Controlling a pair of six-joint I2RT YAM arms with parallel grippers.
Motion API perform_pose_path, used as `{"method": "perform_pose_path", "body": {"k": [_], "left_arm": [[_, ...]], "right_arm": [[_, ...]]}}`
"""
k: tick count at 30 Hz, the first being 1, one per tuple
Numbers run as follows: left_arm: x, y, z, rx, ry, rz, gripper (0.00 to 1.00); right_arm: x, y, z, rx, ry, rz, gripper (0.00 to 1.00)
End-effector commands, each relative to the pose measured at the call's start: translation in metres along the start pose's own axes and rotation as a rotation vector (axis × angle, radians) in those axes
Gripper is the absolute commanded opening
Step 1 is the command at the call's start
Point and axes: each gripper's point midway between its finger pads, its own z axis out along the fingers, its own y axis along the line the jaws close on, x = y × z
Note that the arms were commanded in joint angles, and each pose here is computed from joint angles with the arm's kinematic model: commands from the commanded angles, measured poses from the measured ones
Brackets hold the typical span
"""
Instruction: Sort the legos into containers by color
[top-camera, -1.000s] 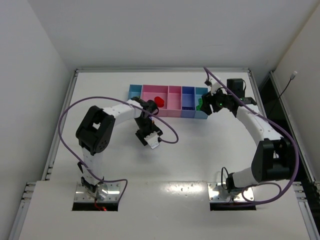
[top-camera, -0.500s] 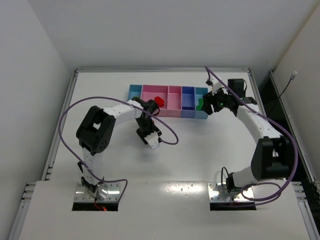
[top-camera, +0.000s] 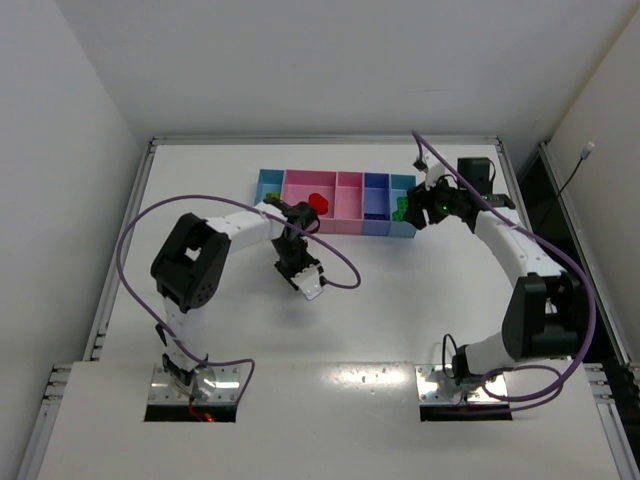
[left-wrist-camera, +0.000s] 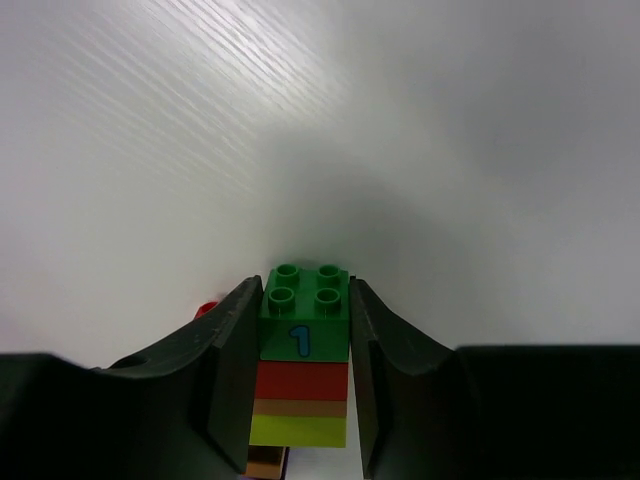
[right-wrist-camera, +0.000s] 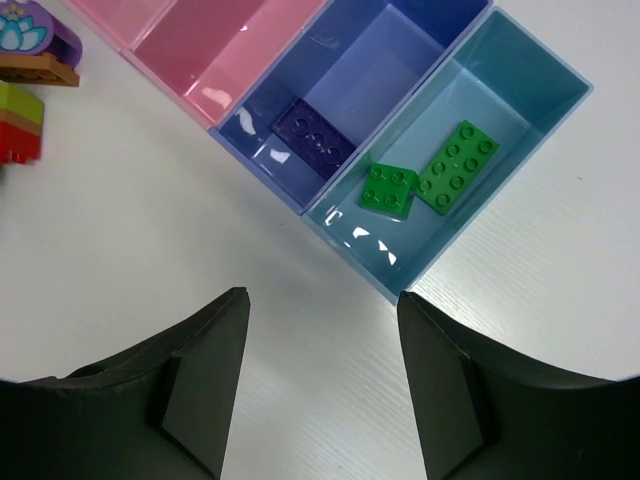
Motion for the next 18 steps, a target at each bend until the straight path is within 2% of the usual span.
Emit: {"method": "perform_pose_path", "body": {"k": [1, 3, 4, 5, 6, 7, 8, 9, 10, 11, 12, 13, 15, 17, 18], "left_arm": [[-0.060, 0.025, -0.032, -0.148, -0.215, -0.077, 0.00], [-0.084, 0.039, -0.051, -0.207, -0.322, -0.151, 0.00], [-0.100, 0.046, -0.068, -0.241, -0.388, -0.250, 0.00], [-0.124, 0.051, -0.079, -0.259, -0.517, -0.298, 0.00], [-0.130, 0.071, -0.095, -0.344, -0.576, -0.314, 0.00], [-0.143, 0.072, -0.120, -0.367, -0.669, -0.485, 0.00], [-0.152, 0.067, -0.122, -0.355, -0.756, -0.573, 0.00], [-0.153, 0.099, -0.153, -0.526, -0.813, -0.509, 0.00], [-0.160, 0.098, -0.170, -0.521, -0.932, -0.726, 0.00], [-0.158, 0.085, -0.172, -0.594, -0.979, -0.815, 0.00], [-0.159, 0.088, -0.189, -0.668, -1.051, -0.843, 0.00], [-0.161, 0.095, -0.220, -0.786, -1.129, -0.786, 0.00], [-0.150, 0.101, -0.238, -0.823, -1.225, -0.981, 0.00], [-0.137, 0.102, -0.263, -0.871, -1.350, -1.106, 0.00], [-0.121, 0.103, -0.272, -0.960, -1.379, -1.172, 0.00]], "right_arm": [[-0.015, 0.010, -0.001, -0.054, -0.068, 0.010, 0.63], [-0.021, 0.020, -0.005, -0.080, -0.095, 0.026, 0.63], [-0.016, 0.024, -0.004, -0.094, -0.086, 0.051, 0.63], [-0.018, 0.030, -0.006, -0.111, -0.101, 0.088, 0.63], [-0.025, 0.032, -0.009, -0.119, -0.128, 0.099, 0.63], [-0.023, 0.039, -0.008, -0.153, -0.131, 0.131, 0.63], [-0.024, 0.040, -0.009, -0.161, -0.134, 0.167, 0.63], [-0.025, 0.050, -0.010, -0.208, -0.141, 0.230, 0.63], [-0.025, 0.052, -0.011, -0.231, -0.152, 0.266, 0.63], [-0.026, 0.058, -0.012, -0.261, -0.158, 0.302, 0.63], [-0.029, 0.065, -0.013, -0.296, -0.160, 0.385, 0.63], [-0.035, 0.074, -0.015, -0.356, -0.189, 0.404, 0.63], [-0.045, 0.086, -0.020, -0.435, -0.208, 0.510, 0.63], [-0.062, 0.088, -0.025, -0.446, -0.267, 0.505, 0.63], [-0.067, 0.091, -0.028, -0.429, -0.279, 0.498, 0.63]]}}
